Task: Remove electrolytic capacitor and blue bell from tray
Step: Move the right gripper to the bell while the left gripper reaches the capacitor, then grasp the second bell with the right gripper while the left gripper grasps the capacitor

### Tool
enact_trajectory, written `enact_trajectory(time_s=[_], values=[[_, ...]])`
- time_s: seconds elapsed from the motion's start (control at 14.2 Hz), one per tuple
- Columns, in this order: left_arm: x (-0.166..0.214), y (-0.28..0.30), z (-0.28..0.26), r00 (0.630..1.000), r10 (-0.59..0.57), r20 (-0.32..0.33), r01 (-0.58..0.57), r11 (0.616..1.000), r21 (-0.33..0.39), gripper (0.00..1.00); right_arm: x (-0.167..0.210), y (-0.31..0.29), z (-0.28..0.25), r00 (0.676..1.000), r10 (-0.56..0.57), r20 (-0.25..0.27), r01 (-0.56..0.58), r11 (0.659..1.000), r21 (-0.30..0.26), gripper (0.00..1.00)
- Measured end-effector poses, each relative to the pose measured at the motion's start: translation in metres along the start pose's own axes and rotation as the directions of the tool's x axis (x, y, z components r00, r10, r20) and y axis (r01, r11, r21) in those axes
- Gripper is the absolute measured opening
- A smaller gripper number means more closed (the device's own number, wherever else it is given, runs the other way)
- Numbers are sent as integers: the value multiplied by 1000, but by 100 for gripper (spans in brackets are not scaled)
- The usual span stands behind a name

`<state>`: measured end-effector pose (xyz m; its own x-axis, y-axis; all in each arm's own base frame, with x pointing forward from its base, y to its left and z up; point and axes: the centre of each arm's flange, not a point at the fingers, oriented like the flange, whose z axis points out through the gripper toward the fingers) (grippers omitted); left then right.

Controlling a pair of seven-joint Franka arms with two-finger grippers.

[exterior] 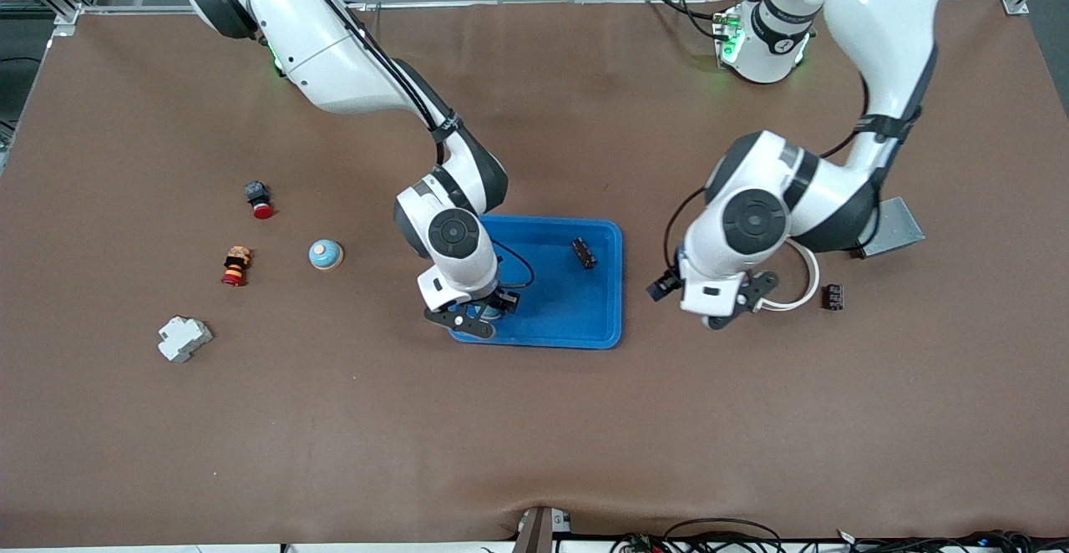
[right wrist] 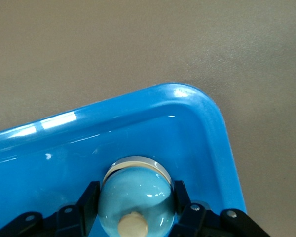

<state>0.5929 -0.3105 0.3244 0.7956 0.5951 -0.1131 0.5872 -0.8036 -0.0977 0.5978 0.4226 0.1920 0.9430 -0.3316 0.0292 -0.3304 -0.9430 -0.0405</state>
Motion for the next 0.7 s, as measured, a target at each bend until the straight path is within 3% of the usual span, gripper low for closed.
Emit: enact_trajectory(time_s=[0.21, 0.42, 0.7], values=[[-41, 27, 16, 1000, -21, 0, 21, 1000, -18, 100, 2, -3, -7, 1000, 3, -6, -3, 1000, 8, 65], [-73, 46, 32, 999, -48, 2, 48, 998, -40, 100, 4, -4, -23, 1000, -13, 13, 14, 1000, -23, 65], [-90, 57, 54, 998, -68, 11, 68, 997, -35, 100, 17, 7, -65, 996, -84, 32, 86, 995, -53, 65]])
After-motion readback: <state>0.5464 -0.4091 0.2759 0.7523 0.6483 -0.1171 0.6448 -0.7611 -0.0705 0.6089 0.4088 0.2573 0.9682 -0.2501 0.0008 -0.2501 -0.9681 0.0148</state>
